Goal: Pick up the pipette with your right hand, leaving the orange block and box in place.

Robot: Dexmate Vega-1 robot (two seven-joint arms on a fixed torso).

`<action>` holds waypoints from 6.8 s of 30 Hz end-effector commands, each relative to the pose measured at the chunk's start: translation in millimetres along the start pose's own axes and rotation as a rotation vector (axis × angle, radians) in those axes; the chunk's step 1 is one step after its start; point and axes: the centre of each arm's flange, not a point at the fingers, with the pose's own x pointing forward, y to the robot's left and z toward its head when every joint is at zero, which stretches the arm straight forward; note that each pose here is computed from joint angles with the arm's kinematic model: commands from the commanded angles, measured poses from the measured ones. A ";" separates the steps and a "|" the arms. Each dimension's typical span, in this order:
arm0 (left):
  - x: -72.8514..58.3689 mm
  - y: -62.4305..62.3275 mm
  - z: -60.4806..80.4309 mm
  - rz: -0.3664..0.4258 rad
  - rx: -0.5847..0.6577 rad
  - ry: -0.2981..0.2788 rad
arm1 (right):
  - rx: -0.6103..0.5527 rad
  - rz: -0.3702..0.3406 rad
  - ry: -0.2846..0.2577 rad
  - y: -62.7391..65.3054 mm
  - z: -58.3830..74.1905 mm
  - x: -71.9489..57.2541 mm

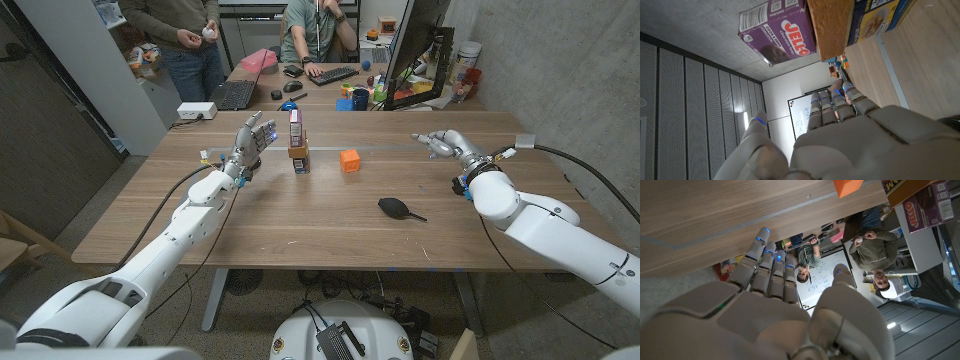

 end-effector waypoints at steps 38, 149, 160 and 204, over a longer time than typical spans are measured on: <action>15.8 -3.3 -13.2 -0.044 -0.027 0.008 | -0.769 0.081 -0.126 53.4 104.0 -85.9; -14.9 0.9 1.0 0.000 0.015 0.016 | -1.016 0.301 -0.066 122.2 66.7 -75.6; -17.4 -4.1 3.0 -0.002 0.021 0.019 | -1.008 0.316 -0.074 127.8 58.3 -69.7; -31.1 -8.9 5.2 0.033 0.026 0.023 | -0.933 0.305 -0.020 139.3 25.2 -51.2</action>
